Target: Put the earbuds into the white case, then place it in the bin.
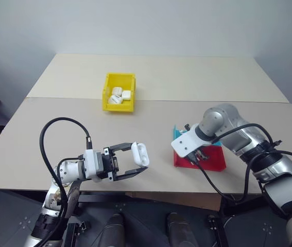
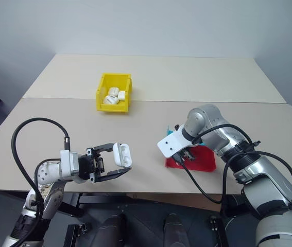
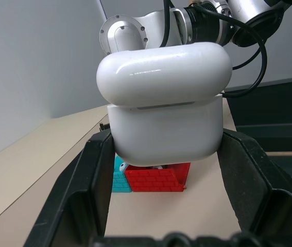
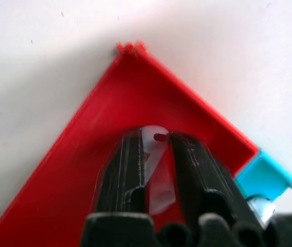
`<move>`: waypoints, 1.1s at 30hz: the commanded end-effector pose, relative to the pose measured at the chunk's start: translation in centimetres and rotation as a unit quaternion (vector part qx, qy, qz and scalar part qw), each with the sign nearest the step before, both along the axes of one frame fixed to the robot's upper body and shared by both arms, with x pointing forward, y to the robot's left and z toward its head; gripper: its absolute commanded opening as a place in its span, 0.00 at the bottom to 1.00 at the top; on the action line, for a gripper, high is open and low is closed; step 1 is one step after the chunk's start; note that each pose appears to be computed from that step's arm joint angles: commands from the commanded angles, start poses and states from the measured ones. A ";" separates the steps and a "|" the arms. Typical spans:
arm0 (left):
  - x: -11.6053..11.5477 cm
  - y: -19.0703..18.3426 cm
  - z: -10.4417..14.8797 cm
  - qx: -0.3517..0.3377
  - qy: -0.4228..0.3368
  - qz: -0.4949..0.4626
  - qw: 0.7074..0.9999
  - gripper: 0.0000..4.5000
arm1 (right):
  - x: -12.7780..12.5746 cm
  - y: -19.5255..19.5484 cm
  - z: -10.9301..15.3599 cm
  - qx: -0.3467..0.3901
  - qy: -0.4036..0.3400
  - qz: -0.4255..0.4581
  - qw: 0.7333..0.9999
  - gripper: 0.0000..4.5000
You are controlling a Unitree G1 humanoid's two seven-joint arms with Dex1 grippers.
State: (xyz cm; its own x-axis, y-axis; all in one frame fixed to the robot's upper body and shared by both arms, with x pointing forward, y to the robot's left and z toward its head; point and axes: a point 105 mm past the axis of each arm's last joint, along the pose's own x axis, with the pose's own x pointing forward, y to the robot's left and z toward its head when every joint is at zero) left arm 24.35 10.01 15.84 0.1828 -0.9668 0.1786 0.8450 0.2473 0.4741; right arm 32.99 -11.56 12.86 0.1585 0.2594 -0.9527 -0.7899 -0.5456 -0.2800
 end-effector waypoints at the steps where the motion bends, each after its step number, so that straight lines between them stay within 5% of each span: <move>1: -0.1 -0.1 0.7 -0.003 -0.014 -0.003 1.000 0.61 | -0.4 0.0 1.1 0.006 -0.010 0.010 1.000 0.14; 9: 0.6 0.0 1.5 -0.006 -0.017 -0.003 1.000 0.61 | -2.3 -0.5 6.7 0.101 -0.064 0.001 0.993 0.14; 15: 0.7 -0.2 1.4 0.001 -0.018 -0.015 1.000 0.61 | -3.2 -1.9 8.2 0.137 -0.094 -0.043 0.985 0.14; 29: 0.4 -0.6 1.4 -0.003 -0.020 -0.029 0.999 0.61 | -8.8 -5.6 5.5 0.176 -0.015 -0.272 0.946 0.14; 33: 0.4 -1.1 1.1 -0.005 -0.015 -0.036 0.999 0.61 | -9.3 -6.4 4.0 0.161 -0.005 -0.332 0.930 0.35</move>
